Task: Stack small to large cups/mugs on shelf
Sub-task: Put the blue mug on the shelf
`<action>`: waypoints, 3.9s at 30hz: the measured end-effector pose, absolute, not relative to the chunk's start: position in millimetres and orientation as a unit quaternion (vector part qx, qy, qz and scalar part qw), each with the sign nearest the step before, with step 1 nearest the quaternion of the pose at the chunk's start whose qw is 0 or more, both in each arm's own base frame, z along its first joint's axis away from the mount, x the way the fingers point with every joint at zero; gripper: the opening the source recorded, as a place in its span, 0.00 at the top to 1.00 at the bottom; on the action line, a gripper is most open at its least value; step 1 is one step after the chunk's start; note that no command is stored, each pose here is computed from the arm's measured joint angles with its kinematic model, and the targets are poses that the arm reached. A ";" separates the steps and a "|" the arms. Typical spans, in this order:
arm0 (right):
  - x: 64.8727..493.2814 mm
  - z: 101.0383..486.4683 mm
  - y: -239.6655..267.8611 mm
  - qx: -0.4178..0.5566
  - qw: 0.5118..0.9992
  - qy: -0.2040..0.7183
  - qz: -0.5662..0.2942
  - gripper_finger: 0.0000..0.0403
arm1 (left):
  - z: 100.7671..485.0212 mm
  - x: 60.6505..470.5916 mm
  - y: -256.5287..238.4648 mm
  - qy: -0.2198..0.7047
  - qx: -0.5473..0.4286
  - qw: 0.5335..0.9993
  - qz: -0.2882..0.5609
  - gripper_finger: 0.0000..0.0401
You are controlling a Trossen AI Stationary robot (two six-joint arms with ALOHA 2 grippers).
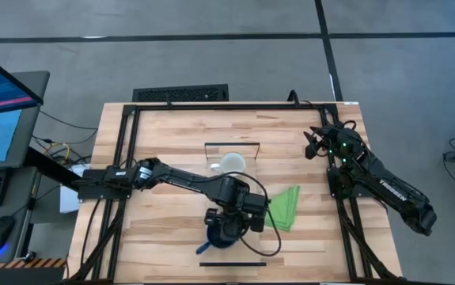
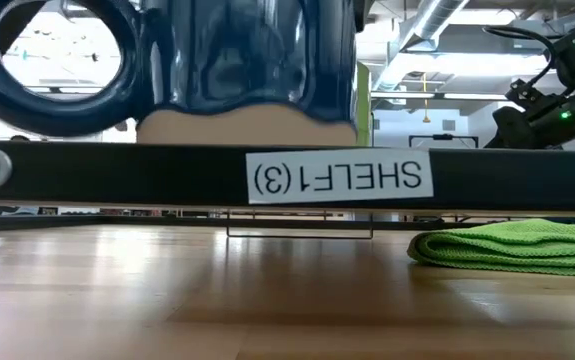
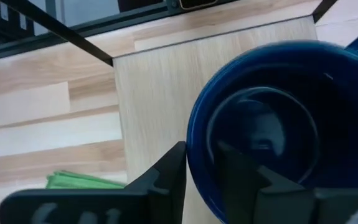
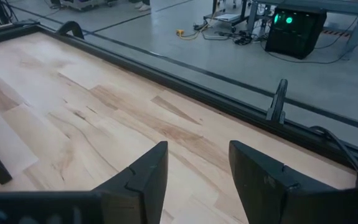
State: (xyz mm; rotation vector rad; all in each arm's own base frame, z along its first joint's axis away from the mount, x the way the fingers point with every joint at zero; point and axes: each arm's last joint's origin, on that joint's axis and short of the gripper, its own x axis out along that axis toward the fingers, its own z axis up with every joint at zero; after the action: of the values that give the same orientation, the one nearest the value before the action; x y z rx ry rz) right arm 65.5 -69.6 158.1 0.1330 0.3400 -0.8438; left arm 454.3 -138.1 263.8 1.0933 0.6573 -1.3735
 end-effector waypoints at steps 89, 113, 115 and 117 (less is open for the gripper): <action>65.9 157.6 -69.6 0.089 0.895 0.155 -0.408 0.53 | 277.6 202.6 -127.8 0.248 -0.099 0.964 -0.008 0.81; 65.9 157.7 -69.6 0.112 0.892 0.144 -0.413 0.53 | 219.1 180.8 -153.8 0.262 -0.149 0.953 -0.017 0.79; 65.9 157.7 -69.6 0.112 0.892 0.144 -0.413 0.53 | 218.0 181.5 -152.0 0.268 -0.159 0.950 -0.010 0.75; 65.9 157.7 -69.6 0.112 0.892 0.144 -0.413 0.53 | 217.1 181.9 -151.1 0.279 -0.163 0.946 -0.017 0.70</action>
State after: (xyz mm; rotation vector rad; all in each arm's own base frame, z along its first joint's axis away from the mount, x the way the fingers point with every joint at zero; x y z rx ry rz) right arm 65.9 -69.6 157.7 0.2323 0.2995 -0.8561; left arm 181.9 -151.1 217.1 -0.3317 0.5678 -0.0339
